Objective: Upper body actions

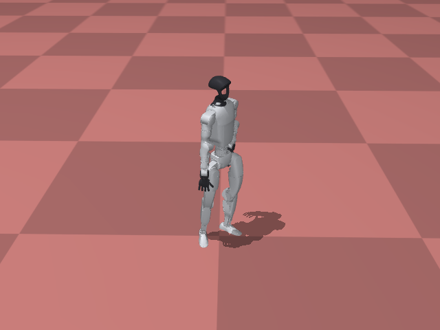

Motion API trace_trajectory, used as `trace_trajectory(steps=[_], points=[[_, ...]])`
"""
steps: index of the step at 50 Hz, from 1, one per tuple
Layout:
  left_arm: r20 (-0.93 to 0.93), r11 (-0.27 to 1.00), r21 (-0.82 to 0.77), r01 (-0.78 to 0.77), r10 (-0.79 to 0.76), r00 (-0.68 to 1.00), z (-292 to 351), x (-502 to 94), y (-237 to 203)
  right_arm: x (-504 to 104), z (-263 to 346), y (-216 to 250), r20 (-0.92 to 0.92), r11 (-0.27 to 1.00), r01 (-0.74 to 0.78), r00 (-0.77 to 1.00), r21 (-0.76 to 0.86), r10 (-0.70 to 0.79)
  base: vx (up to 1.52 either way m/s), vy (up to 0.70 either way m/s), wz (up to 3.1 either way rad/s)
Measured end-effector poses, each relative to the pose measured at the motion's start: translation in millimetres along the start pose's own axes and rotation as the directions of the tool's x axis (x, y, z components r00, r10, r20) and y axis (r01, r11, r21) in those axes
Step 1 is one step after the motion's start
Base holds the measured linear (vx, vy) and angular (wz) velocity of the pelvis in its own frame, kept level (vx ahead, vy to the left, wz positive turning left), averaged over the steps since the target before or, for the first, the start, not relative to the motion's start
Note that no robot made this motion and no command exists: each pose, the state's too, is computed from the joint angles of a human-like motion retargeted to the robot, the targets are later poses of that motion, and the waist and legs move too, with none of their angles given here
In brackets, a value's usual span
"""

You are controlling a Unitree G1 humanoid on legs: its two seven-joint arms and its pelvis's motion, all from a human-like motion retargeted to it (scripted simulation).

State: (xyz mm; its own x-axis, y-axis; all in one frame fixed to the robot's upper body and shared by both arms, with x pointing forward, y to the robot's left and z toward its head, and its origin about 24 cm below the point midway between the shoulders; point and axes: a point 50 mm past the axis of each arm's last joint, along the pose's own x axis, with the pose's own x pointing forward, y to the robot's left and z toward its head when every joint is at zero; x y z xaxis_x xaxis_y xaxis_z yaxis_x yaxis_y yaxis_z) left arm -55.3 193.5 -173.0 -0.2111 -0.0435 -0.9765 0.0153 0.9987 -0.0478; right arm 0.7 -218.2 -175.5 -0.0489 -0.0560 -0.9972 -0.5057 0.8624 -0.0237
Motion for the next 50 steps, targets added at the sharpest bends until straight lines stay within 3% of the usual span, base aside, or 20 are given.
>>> trace_trajectory(steps=[22, 50], points=[[0.173, 0.996, 0.088, 0.025, -0.04, 0.984, 60, -5, -10, -1, -22, 6, -0.098, 0.998, -0.015, 0.995, 0.067, 0.021, -0.04, -0.14, -0.42], [0.079, 0.994, 0.104, 0.041, -0.049, 0.996, 32, -1, -11, 0, -17, 13, -0.095, 0.998, -0.037, 0.995, 0.046, 0.041, -0.06, -0.05, -0.11]])
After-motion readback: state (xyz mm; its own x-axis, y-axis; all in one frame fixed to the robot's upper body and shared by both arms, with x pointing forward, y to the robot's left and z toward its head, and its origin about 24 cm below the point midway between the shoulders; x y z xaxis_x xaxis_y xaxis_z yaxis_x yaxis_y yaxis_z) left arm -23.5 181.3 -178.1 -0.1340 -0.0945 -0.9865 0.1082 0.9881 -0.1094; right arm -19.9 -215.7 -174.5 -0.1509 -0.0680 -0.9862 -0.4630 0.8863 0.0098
